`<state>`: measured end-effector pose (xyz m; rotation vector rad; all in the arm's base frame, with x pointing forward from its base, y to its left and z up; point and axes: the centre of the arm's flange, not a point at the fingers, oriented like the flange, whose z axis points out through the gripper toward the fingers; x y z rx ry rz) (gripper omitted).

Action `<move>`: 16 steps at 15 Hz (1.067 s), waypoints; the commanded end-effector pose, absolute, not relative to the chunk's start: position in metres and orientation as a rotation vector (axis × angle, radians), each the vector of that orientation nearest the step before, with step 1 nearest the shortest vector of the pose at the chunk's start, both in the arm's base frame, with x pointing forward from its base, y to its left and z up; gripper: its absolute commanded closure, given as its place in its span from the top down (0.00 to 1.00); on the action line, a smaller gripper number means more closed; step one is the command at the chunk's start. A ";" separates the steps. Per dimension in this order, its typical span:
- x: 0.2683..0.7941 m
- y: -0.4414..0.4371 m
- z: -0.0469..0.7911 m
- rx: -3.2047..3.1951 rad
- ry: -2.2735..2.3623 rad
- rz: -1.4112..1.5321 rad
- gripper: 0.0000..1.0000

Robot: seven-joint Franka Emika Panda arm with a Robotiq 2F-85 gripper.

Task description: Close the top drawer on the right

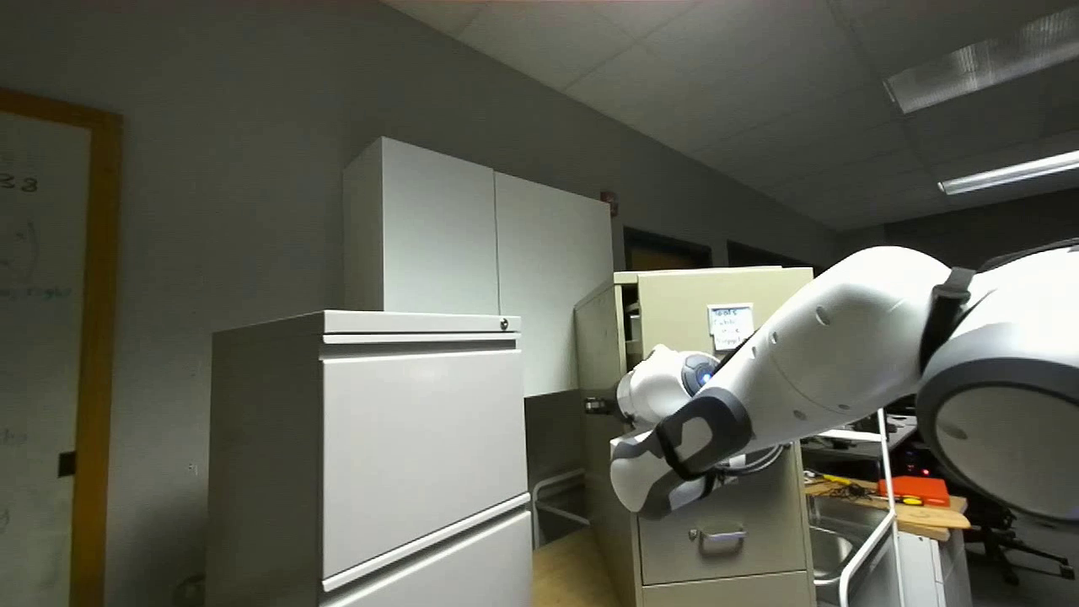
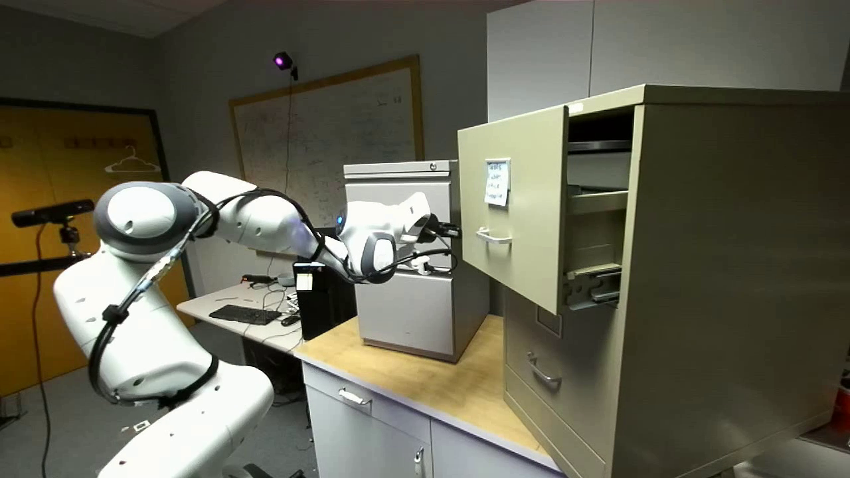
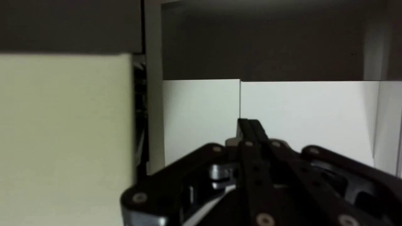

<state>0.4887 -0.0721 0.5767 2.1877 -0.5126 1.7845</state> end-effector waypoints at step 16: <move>0.533 -0.069 0.566 2.572 -0.506 1.590 0.00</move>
